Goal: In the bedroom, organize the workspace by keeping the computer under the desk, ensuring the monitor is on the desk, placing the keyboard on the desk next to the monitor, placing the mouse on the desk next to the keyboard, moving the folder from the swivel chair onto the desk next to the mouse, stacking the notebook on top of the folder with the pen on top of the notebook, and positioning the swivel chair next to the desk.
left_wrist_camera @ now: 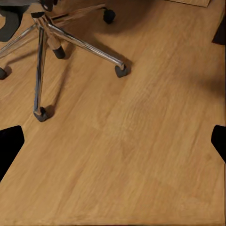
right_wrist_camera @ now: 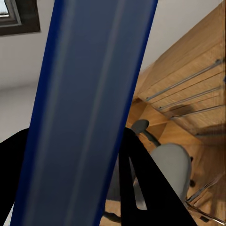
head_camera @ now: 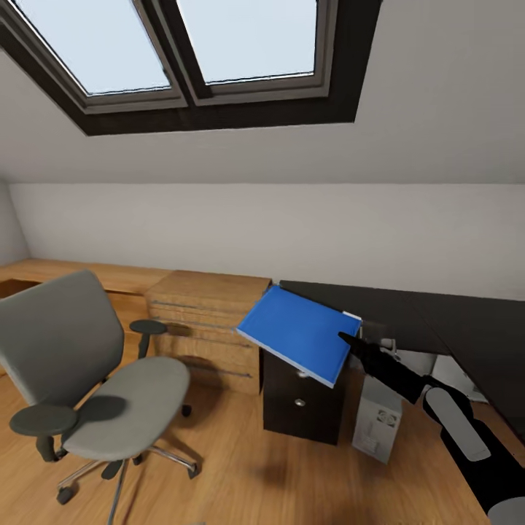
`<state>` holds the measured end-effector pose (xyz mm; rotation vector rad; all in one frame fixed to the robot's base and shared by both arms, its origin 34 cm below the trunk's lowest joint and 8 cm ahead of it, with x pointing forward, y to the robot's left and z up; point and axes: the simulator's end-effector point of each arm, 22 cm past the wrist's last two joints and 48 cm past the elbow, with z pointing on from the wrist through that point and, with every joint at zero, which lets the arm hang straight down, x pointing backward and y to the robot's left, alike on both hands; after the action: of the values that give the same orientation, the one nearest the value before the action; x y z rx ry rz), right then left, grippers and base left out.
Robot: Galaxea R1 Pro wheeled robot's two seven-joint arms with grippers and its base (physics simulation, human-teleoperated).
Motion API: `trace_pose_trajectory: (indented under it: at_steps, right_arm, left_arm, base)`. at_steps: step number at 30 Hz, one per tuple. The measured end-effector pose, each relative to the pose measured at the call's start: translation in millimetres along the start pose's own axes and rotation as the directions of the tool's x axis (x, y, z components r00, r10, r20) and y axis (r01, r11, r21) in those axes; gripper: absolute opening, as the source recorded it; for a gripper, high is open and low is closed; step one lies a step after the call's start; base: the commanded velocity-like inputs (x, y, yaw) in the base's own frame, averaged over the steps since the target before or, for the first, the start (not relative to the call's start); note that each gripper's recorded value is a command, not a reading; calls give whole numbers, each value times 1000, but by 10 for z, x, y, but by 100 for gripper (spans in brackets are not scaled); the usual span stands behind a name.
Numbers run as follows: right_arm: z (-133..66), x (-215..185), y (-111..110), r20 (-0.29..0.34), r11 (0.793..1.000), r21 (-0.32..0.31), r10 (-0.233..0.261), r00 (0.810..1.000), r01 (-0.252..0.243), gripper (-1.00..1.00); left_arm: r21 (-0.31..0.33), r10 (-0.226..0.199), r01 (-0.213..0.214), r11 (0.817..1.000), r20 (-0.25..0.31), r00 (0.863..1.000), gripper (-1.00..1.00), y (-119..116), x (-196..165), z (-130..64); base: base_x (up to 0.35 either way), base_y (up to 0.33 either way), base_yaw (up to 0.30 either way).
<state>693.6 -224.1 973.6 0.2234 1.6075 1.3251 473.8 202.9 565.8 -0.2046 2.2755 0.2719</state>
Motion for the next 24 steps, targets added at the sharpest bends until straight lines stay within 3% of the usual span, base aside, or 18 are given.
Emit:
trace_pose_trajectory:
  at_steps: [3, 5, 14, 18, 24]
  right_arm:
    - [-21, -24, -95, 9, 999, 28, 14, 1000, -15, -100]
    - [-23, -91, -85, 32, 999, 32, 4, 999, -5, -100]
    - [-14, -274, 37, 69, 999, 39, -16, 998, 13, -100]
    - [4, -340, 50, 84, 998, 61, -22, 996, 17, -100]
    - [86, -323, 44, 89, 996, 90, 8, 996, -16, -100]
  left_arm:
    - [-28, 42, -44, 999, -69, 997, 100, 12, 304, -61]
    - [2, 58, -58, 998, -94, 994, 100, 16, 402, -58]
    - [81, 10, 0, 997, -117, 993, 100, -57, 315, -93]
    - [89, 8, 3, 996, -125, 992, 100, -47, 298, -128]
    - [89, 10, 2, 996, -132, 991, 100, -27, 257, -188]
  base:
    - [0, 0, -269]
    - [0, 0, -269]
    - [0, 0, -278]
    - [0, 0, -239]
    - [0, 0, -59]
